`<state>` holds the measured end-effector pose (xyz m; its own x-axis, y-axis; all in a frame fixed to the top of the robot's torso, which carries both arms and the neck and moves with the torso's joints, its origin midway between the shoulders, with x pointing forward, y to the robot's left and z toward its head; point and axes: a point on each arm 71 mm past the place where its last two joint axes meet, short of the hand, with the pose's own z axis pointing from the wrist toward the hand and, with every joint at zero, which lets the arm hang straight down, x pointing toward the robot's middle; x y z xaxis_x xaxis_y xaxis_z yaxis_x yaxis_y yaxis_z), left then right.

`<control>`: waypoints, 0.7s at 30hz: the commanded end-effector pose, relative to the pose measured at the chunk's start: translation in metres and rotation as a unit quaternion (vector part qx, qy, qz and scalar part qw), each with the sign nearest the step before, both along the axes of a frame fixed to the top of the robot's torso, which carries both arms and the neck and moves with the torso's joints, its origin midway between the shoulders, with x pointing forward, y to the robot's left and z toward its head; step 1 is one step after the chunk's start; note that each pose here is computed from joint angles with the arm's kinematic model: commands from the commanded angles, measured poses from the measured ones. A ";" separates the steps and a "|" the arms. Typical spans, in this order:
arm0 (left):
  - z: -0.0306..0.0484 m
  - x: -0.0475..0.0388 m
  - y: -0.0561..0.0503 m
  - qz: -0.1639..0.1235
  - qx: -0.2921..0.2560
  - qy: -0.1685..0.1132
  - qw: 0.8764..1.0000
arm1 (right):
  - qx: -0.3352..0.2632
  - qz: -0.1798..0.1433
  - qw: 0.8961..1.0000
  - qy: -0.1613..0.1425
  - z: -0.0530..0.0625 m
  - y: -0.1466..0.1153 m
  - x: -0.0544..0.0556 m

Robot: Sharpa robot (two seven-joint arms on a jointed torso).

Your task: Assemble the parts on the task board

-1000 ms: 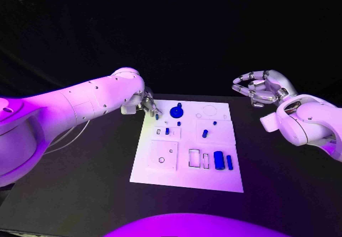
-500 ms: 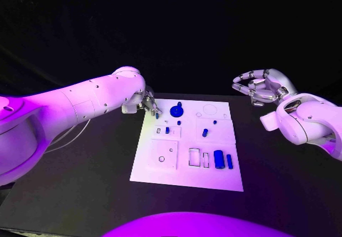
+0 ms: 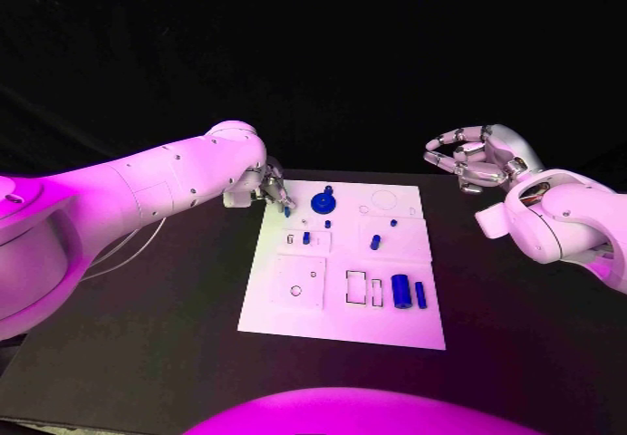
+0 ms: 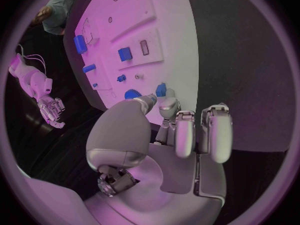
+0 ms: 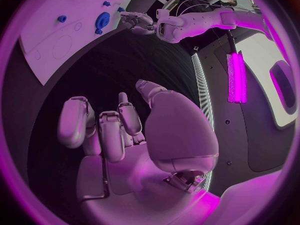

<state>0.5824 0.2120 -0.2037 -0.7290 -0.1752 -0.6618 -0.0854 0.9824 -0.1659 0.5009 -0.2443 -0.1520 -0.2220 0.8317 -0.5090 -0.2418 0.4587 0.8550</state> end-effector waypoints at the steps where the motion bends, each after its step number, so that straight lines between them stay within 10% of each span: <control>1: -0.0008 -0.0016 -0.005 -0.010 -0.009 0.011 1.000 | -0.002 0.009 1.000 -0.001 0.000 0.002 0.000; 21: -0.0014 -0.0025 -0.006 -0.011 -0.010 0.015 1.000 | -0.002 0.010 1.000 -0.001 0.000 0.003 0.000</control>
